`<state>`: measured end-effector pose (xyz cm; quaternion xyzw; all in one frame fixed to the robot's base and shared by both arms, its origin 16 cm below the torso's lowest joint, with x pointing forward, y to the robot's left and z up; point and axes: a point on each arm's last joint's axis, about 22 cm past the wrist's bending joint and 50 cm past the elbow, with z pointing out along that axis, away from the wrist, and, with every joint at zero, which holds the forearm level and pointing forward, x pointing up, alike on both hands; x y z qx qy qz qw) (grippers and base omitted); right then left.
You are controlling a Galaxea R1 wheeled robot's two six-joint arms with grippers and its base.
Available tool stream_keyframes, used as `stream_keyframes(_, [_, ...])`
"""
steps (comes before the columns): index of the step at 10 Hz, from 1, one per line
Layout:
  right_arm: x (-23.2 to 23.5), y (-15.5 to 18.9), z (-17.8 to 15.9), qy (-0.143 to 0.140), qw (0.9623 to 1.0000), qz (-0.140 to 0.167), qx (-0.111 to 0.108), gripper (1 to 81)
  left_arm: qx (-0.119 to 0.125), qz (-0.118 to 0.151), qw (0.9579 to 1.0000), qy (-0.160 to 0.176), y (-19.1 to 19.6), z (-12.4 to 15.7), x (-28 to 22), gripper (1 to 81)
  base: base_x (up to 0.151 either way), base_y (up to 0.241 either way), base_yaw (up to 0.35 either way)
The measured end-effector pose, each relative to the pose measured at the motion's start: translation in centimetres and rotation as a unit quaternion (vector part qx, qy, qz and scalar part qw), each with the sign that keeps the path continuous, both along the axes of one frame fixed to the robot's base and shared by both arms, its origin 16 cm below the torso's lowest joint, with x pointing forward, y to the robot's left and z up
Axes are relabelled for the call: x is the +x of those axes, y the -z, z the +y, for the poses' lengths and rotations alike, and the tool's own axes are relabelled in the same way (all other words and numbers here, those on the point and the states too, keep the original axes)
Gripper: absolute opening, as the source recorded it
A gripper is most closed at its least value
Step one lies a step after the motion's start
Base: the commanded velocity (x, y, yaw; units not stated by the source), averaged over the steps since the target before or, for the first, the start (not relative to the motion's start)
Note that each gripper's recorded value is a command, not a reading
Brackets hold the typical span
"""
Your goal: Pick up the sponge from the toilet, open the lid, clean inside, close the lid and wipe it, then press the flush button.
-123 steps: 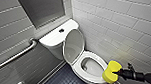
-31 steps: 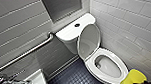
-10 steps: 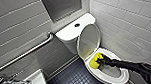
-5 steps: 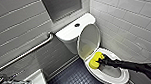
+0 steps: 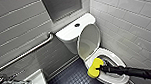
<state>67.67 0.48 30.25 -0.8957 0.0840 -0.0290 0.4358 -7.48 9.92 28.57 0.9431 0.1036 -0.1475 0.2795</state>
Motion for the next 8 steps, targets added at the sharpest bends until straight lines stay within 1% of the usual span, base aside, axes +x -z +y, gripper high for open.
stream_keyframes(1, [-0.5, 0.6, -1.0, 0.014, 0.9999, 0.003, 0.001, 1.0, 0.0, 0.0, 1.0, 0.0, 0.0, 0.0, 0.0, 81.1, 0.0, 0.0, 0.0])
stream_keyframes(2, [-0.9, 0.7, -1.0, 0.02, 0.9998, 0.001, 0.006, 1.0, 0.0, 0.0, 1.0, 0.0, 0.0, -0.1, 0.0, 81.1, 0.0, 0.0, 0.0])
stream_keyframes(4, [-1.6, 0.8, -2.6, 0.024, 0.9997, 0.004, 0.005, 1.0, -0.003, -0.001, 1.0, 0.0, 0.0, -0.4, 0.1, 81.1, 0.0, 0.0, 0.0])
stream_keyframes(5, [-2.5, 0.7, -3.9, 0.019, 0.9998, 0.011, 0.001, 1.0, -0.004, -0.002, 1.0, -0.001, 0.0, -0.7, 0.2, 81.1, 0.0, 0.0, 0.0])
stream_keyframes(6, [-3.6, 0.8, -6.1, 0.018, 0.9997, 0.017, -0.006, 1.0, -0.005, -0.002, 1.0, -0.001, 0.0, -0.8, 0.2, 81.1, 0.0, 0.0, 0.0])
stream_keyframes(8, [-5.4, 1.0, -10.3, 0.028, 0.999, 0.028, -0.02, 1.0, -0.005, -0.003, 1.0, 0.0, 0.0, -0.8, 0.2, 81.1, 0.0, 0.0, 0.0])
